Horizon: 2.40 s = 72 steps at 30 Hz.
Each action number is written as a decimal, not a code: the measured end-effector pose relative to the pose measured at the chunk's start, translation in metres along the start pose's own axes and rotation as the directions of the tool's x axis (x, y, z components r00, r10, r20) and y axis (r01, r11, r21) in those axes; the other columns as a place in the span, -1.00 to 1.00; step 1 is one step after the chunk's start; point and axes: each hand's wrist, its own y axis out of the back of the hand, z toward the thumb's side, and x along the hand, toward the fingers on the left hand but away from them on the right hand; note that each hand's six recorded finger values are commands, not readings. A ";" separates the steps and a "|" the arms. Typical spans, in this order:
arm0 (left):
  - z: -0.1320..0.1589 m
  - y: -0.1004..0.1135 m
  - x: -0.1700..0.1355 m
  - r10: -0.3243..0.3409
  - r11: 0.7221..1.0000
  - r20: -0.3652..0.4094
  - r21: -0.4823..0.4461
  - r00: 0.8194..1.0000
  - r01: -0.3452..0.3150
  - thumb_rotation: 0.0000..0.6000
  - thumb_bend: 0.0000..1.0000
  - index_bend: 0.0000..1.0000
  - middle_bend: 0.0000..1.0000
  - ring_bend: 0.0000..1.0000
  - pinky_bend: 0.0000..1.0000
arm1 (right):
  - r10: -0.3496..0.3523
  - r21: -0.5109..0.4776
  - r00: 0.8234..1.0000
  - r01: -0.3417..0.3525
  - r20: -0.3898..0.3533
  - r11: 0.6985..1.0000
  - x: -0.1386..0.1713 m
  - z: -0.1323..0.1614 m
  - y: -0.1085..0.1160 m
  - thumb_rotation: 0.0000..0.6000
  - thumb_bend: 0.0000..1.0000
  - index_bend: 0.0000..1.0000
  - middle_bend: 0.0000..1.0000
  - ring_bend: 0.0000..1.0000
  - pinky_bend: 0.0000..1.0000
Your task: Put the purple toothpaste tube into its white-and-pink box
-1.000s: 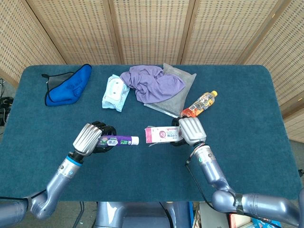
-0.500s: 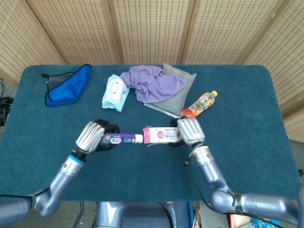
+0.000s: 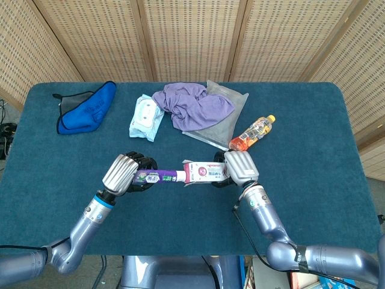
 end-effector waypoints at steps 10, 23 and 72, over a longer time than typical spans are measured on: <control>-0.001 -0.003 -0.007 -0.015 1.000 0.003 0.021 1.000 0.015 1.00 -0.42 0.59 0.25 0.05 -0.03 | -0.006 -0.004 1.000 0.006 0.010 1.000 0.001 -0.002 0.006 1.00 -0.72 0.24 0.03 -0.23 -0.13; -0.006 0.000 0.000 -0.010 1.000 -0.015 0.022 1.000 0.010 1.00 -0.42 0.59 0.25 0.05 -0.03 | -0.004 0.000 1.000 0.004 -0.004 1.000 0.002 0.003 0.007 1.00 -0.72 0.24 0.03 -0.23 -0.13; 0.025 0.012 0.006 0.084 0.995 0.067 -0.056 0.994 -0.080 1.00 -0.42 0.59 0.25 0.05 -0.03 | 0.007 -0.015 1.000 -0.007 0.002 1.000 0.004 0.004 0.003 1.00 -0.72 0.24 0.02 -0.23 -0.13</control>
